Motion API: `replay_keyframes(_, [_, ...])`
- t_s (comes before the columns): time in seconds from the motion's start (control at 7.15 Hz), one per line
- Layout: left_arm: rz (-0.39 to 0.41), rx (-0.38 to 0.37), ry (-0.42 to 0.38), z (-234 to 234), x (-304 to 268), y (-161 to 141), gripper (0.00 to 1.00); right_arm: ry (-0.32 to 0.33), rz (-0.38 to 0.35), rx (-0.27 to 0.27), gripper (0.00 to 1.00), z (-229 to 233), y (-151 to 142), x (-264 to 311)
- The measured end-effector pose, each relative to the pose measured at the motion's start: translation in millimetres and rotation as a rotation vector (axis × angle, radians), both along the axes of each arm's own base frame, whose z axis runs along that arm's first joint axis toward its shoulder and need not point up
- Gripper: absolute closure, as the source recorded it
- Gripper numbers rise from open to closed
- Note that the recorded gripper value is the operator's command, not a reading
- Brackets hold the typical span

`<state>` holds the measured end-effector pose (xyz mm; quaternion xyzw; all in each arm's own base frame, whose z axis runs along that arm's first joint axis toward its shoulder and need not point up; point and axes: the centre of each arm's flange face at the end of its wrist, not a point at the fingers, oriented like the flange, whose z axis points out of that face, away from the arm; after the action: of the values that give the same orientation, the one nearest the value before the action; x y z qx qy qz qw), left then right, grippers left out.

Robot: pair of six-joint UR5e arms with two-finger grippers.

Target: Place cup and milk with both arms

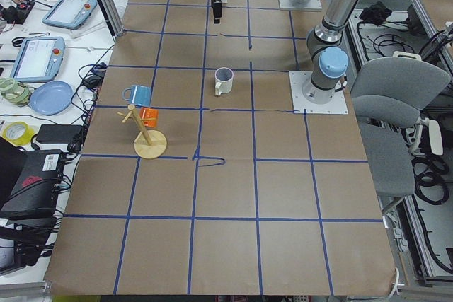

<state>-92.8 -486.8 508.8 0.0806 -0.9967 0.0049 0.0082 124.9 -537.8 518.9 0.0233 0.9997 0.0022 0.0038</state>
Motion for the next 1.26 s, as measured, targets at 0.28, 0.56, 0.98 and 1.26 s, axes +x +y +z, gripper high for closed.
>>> replay_keyframes(0.28, [0.002, 0.002, 0.002, -0.8, -0.1, -0.1, 0.0, 0.003, -0.007, -0.004, 0.0, 1.7, -1.4, -4.8])
replay_keyframes(0.56, [0.004, 0.002, 0.001, -0.5, 0.2, 0.3, 0.0, 0.005, -0.008, -0.005, 0.0, 2.5, -1.1, -5.4])
replay_keyframes(0.98, [0.005, 0.0, 0.001, 0.3, -0.1, 1.0, 0.0, 0.003, -0.007, -0.001, 0.0, 0.6, -1.2, -4.8])
replay_keyframes(1.26, [0.005, 0.001, 0.001, 0.6, -0.2, 1.6, 0.0, 0.002, -0.01, 0.003, 0.0, -1.1, -0.9, -4.3])
